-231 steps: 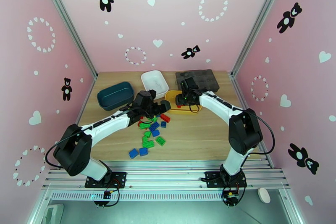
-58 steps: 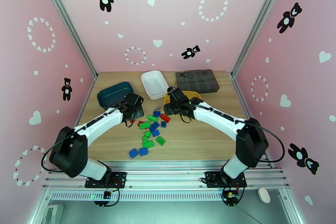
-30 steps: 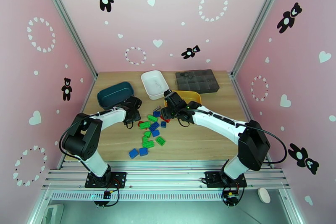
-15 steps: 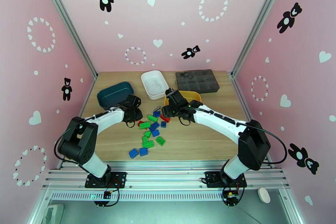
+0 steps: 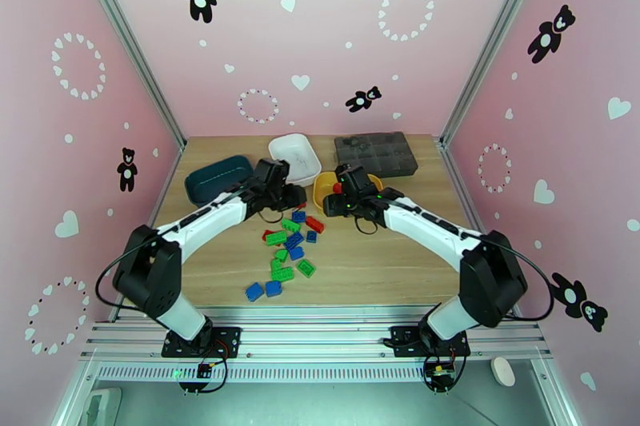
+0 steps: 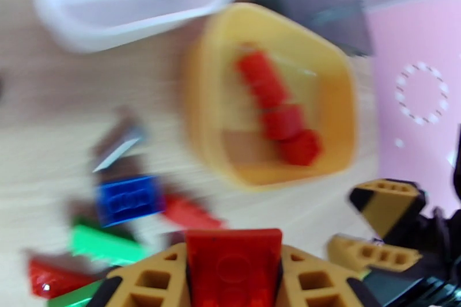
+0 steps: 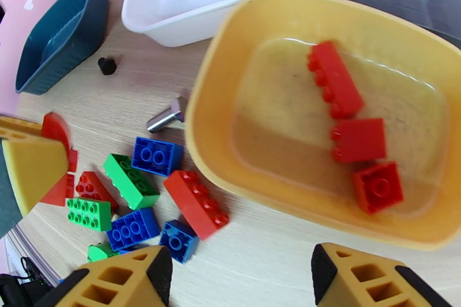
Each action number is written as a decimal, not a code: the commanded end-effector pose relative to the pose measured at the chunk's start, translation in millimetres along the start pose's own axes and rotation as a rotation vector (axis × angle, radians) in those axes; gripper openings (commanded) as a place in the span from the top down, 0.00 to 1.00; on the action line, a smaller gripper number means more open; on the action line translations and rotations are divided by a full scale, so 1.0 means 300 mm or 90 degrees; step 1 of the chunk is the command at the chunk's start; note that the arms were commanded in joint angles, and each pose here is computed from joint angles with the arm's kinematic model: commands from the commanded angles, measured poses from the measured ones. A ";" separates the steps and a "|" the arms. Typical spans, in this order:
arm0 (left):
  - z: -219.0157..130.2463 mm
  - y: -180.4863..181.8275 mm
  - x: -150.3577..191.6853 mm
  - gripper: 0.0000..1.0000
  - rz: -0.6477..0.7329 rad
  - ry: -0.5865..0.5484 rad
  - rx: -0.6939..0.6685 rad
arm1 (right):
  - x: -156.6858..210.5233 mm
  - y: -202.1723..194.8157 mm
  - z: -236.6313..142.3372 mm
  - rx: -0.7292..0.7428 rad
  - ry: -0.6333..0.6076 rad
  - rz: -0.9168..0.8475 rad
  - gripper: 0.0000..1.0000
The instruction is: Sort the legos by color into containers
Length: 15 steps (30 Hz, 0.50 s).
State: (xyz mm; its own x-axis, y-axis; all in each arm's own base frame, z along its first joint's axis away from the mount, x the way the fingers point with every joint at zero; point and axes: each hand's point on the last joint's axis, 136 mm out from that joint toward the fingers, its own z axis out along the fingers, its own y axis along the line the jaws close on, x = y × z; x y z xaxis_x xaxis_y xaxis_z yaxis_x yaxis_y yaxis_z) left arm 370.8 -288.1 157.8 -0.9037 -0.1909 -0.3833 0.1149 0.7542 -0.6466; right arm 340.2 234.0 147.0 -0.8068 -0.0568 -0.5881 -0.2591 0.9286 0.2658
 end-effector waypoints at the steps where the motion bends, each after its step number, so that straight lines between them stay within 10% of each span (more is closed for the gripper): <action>1: 0.065 -0.088 -0.012 0.72 0.006 0.024 0.045 | -0.021 -0.024 -0.079 -0.004 -0.037 0.018 0.31; 8: 0.201 -0.178 -0.064 0.64 0.007 0.034 0.068 | 0.008 -0.105 -0.171 0.030 -0.062 0.029 0.29; 15: 0.213 -0.218 -0.086 0.27 0.015 0.021 0.077 | 0.036 -0.126 -0.204 0.042 -0.061 0.026 0.27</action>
State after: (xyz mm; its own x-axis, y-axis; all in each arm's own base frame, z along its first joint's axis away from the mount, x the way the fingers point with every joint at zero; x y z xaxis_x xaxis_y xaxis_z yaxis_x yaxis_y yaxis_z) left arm 411.4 -366.9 147.7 -0.9253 -0.1465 -0.3499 0.1535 0.6989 -0.6986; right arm 316.5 185.0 182.1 -0.7520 0.0243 -0.6587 -0.2033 0.9421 0.2668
